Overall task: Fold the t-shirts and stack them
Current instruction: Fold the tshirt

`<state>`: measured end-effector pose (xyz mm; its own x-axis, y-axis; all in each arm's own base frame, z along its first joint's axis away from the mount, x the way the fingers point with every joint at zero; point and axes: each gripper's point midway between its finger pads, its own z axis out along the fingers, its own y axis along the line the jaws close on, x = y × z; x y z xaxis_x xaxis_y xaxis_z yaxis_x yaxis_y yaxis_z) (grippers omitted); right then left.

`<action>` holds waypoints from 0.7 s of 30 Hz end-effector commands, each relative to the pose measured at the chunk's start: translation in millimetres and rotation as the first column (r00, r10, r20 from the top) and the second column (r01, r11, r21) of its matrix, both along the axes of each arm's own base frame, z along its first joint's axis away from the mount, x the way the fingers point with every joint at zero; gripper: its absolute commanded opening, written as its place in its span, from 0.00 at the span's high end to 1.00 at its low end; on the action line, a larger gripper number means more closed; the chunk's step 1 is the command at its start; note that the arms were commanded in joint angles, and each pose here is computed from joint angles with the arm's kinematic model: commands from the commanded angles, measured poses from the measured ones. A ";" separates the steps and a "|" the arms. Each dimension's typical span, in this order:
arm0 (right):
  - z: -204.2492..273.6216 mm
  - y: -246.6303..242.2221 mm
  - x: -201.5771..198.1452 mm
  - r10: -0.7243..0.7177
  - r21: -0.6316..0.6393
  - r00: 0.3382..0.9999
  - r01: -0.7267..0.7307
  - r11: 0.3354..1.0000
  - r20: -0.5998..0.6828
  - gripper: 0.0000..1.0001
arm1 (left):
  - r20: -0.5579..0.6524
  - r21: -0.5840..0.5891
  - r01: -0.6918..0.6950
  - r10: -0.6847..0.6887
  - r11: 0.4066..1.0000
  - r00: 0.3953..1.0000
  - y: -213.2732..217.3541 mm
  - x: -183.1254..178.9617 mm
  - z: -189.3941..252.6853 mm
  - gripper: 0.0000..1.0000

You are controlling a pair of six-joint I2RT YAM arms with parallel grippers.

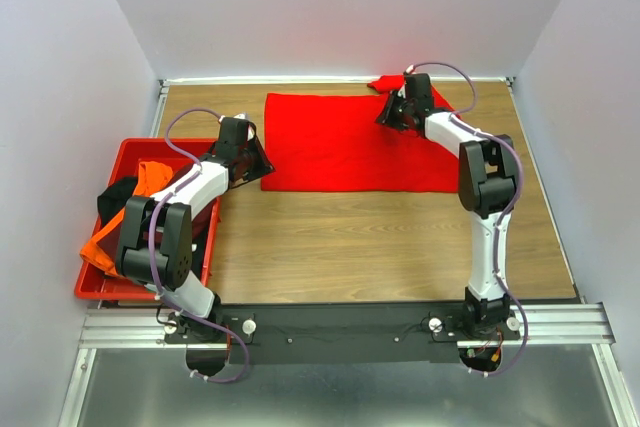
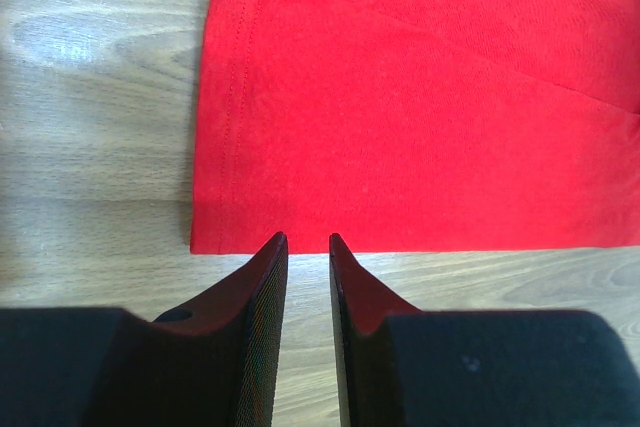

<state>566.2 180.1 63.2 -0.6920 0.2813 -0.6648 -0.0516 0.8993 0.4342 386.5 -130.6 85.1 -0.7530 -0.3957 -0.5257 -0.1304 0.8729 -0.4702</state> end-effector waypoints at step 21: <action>21.5 -151.4 -118.2 -0.468 -0.073 0.875 0.462 0.884 -0.125 0.64 | -0.045 0.010 -0.124 0.125 0.992 0.991 -21.4 22.1 -11.0 0.69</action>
